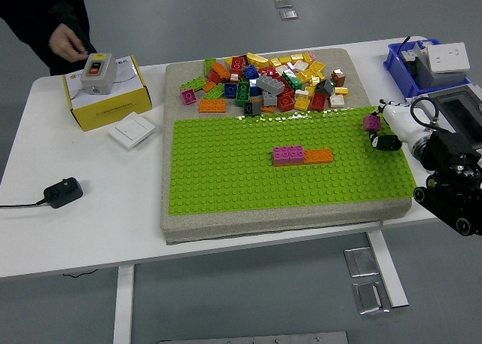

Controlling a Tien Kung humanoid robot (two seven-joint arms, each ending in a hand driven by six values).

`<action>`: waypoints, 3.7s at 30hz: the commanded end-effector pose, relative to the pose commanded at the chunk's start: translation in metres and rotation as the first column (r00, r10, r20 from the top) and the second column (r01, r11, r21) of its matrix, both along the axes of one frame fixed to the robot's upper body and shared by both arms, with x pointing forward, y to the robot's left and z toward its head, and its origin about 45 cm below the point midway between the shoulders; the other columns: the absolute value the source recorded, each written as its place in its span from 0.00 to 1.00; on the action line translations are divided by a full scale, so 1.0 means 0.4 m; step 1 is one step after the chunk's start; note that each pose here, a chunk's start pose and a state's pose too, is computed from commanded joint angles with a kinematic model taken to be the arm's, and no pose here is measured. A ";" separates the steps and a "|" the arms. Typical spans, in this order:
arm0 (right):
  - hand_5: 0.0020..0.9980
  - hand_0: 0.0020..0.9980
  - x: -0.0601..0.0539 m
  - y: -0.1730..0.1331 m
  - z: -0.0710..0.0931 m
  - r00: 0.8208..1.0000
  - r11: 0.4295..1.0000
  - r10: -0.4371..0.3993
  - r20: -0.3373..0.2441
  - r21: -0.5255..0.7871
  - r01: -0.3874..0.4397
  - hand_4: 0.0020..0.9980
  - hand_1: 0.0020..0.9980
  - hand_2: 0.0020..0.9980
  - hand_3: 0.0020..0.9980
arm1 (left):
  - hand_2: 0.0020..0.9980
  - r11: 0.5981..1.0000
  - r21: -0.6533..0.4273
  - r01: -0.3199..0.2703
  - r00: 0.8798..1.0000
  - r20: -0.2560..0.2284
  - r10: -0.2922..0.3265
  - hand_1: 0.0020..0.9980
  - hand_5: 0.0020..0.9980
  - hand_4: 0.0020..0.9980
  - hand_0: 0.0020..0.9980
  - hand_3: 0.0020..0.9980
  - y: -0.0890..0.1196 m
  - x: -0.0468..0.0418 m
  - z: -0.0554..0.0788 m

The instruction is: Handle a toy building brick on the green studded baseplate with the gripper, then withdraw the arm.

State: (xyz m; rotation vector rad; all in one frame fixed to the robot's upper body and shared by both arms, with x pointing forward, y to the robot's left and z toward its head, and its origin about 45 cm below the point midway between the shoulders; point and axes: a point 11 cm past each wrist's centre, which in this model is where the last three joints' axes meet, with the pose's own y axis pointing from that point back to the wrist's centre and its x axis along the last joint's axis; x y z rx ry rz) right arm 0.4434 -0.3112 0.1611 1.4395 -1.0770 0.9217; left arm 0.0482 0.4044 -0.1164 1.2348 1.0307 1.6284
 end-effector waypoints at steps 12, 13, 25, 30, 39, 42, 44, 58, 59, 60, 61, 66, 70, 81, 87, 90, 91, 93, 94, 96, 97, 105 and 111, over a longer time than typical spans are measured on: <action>0.31 0.93 -0.067 0.167 0.005 0.979 0.977 0.206 0.009 0.050 -0.206 0.49 0.95 0.98 0.61 | 0.66 1.000 -0.002 -0.003 1.000 0.000 0.003 0.67 0.59 0.37 0.67 0.65 -0.003 -0.003 -0.001; 0.31 0.93 -0.071 0.180 0.007 0.976 0.974 0.218 0.012 0.055 -0.219 0.49 0.95 0.98 0.61 | 0.66 1.000 -0.003 -0.002 1.000 0.001 0.002 0.67 0.59 0.37 0.67 0.65 -0.003 -0.002 -0.001; 0.32 0.93 -0.083 0.209 -0.008 0.970 0.968 0.245 -0.006 0.061 -0.244 0.48 0.94 0.98 0.61 | 0.66 1.000 -0.002 -0.005 1.000 0.002 0.005 0.67 0.59 0.37 0.67 0.65 -0.002 0.000 -0.001; 0.33 0.93 -0.090 0.217 -0.019 0.967 0.966 0.253 -0.018 0.063 -0.251 0.48 0.94 0.97 0.61 | 0.66 1.000 -0.001 -0.004 1.000 0.003 0.004 0.67 0.59 0.37 0.67 0.65 -0.002 0.000 0.000; 0.33 0.93 -0.092 0.231 -0.035 0.965 0.964 0.259 -0.032 0.067 -0.257 0.48 0.94 0.97 0.61 | 0.66 1.000 -0.001 -0.005 1.000 0.003 0.005 0.67 0.59 0.37 0.67 0.65 -0.001 0.001 0.000; 0.33 0.93 -0.091 0.234 -0.039 0.966 0.965 0.257 -0.036 0.069 -0.255 0.48 0.94 0.97 0.61 | 0.66 1.000 -0.001 -0.005 1.000 0.003 0.005 0.67 0.59 0.37 0.67 0.65 0.000 0.001 0.000; 0.33 0.93 -0.091 0.235 -0.043 0.966 0.965 0.257 -0.039 0.070 -0.254 0.48 0.94 0.97 0.61 | 0.66 1.000 -0.001 -0.004 1.000 0.003 0.004 0.67 0.59 0.37 0.67 0.65 0.000 0.001 0.000; 0.33 0.93 -0.098 0.245 -0.056 0.963 0.963 0.263 -0.052 0.071 -0.260 0.48 0.94 0.97 0.61 | 0.66 1.000 0.000 -0.003 1.000 0.000 0.003 0.67 0.60 0.37 0.67 0.65 0.001 -0.001 0.000; 0.33 0.93 -0.098 0.245 -0.057 0.963 0.963 0.263 -0.053 0.071 -0.259 0.48 0.94 0.97 0.61 | 0.66 1.000 0.000 -0.003 1.000 0.000 0.003 0.67 0.60 0.37 0.67 0.65 0.001 -0.002 0.000; 0.33 0.93 -0.098 0.244 -0.057 0.963 0.963 0.263 -0.053 0.070 -0.259 0.48 0.94 0.97 0.61 | 0.66 1.000 0.001 -0.003 1.000 0.000 0.003 0.67 0.60 0.37 0.67 0.65 0.001 -0.002 0.000; 0.33 0.93 -0.098 0.244 -0.057 0.963 0.963 0.263 -0.053 0.070 -0.259 0.48 0.94 0.97 0.61 | 0.66 1.000 0.001 -0.003 1.000 -0.001 0.003 0.67 0.60 0.37 0.67 0.65 0.001 -0.002 0.000; 0.33 0.93 -0.098 0.241 -0.059 0.964 0.964 0.260 -0.055 0.070 -0.256 0.48 0.94 0.97 0.61 | 0.66 1.000 0.001 -0.002 1.000 -0.001 0.002 0.67 0.60 0.37 0.67 0.65 0.002 -0.003 0.000; 0.33 0.93 -0.098 0.239 -0.062 0.965 0.965 0.257 -0.058 0.071 -0.253 0.47 0.94 0.97 0.61 | 0.66 1.000 0.001 -0.001 1.000 -0.001 0.001 0.67 0.60 0.37 0.67 0.65 0.002 -0.003 0.000; 0.34 0.92 -0.094 0.237 -0.065 0.965 0.966 0.254 -0.059 0.074 -0.249 0.47 0.93 0.97 0.61 | 0.66 1.000 0.002 -0.001 1.000 0.003 0.001 0.67 0.60 0.37 0.67 0.65 0.002 0.001 0.001; 0.34 0.93 -0.095 0.242 -0.066 0.964 0.964 0.259 -0.060 0.074 -0.254 0.47 0.93 0.97 0.63 | 0.66 1.000 0.002 -0.001 1.000 0.004 0.001 0.66 0.60 0.37 0.67 0.65 0.003 0.003 0.001; 0.35 0.93 -0.095 0.244 -0.067 0.964 0.964 0.260 -0.061 0.074 -0.256 0.47 0.93 0.97 0.77 | 0.66 1.000 0.002 -0.001 1.000 0.005 0.001 0.67 0.60 0.37 0.67 0.65 0.003 0.003 0.001; 0.35 0.93 -0.095 0.245 -0.067 0.963 0.964 0.261 -0.061 0.074 -0.256 0.47 0.93 0.97 0.77 | 0.66 1.000 0.002 -0.001 1.000 0.005 0.001 0.67 0.60 0.37 0.67 0.65 0.003 0.003 0.001; 0.35 0.93 -0.095 0.245 -0.068 0.963 0.964 0.261 -0.062 0.074 -0.256 0.47 0.93 0.97 0.77 | 0.66 1.000 0.002 -0.002 1.000 0.005 0.002 0.67 0.60 0.37 0.67 0.65 0.003 0.004 0.001; 0.35 0.93 -0.095 0.245 -0.068 0.963 0.964 0.261 -0.062 0.074 -0.256 0.47 0.93 0.97 0.80 | 0.66 1.000 0.002 -0.002 1.000 0.005 0.002 0.67 0.60 0.37 0.67 0.65 0.003 0.004 0.001; 0.35 0.93 -0.095 0.245 -0.069 0.964 0.964 0.260 -0.063 0.073 -0.256 0.47 0.93 0.97 0.80 | 0.66 1.000 0.002 -0.002 1.000 0.006 0.002 0.67 0.60 0.37 0.67 0.65 0.003 0.005 0.002; 0.35 0.93 -0.095 0.245 -0.069 0.964 0.964 0.260 -0.063 0.073 -0.255 0.47 0.93 0.97 0.80 | 0.66 1.000 0.002 -0.002 1.000 0.006 0.002 0.67 0.60 0.37 0.67 0.65 0.003 0.005 0.002; 0.36 0.92 -0.092 0.242 -0.067 0.964 0.965 0.257 -0.061 0.072 -0.253 0.46 0.93 0.97 0.81 | 0.66 1.000 0.003 -0.002 1.000 0.007 0.002 0.67 0.60 0.36 0.67 0.65 0.004 0.006 0.002; 0.36 0.93 -0.092 0.246 -0.059 0.964 0.963 0.261 -0.053 0.078 -0.257 0.46 0.94 0.98 0.84 | 0.66 1.000 0.002 -0.002 1.000 0.008 0.002 0.67 0.61 0.37 0.67 0.65 0.003 0.006 0.002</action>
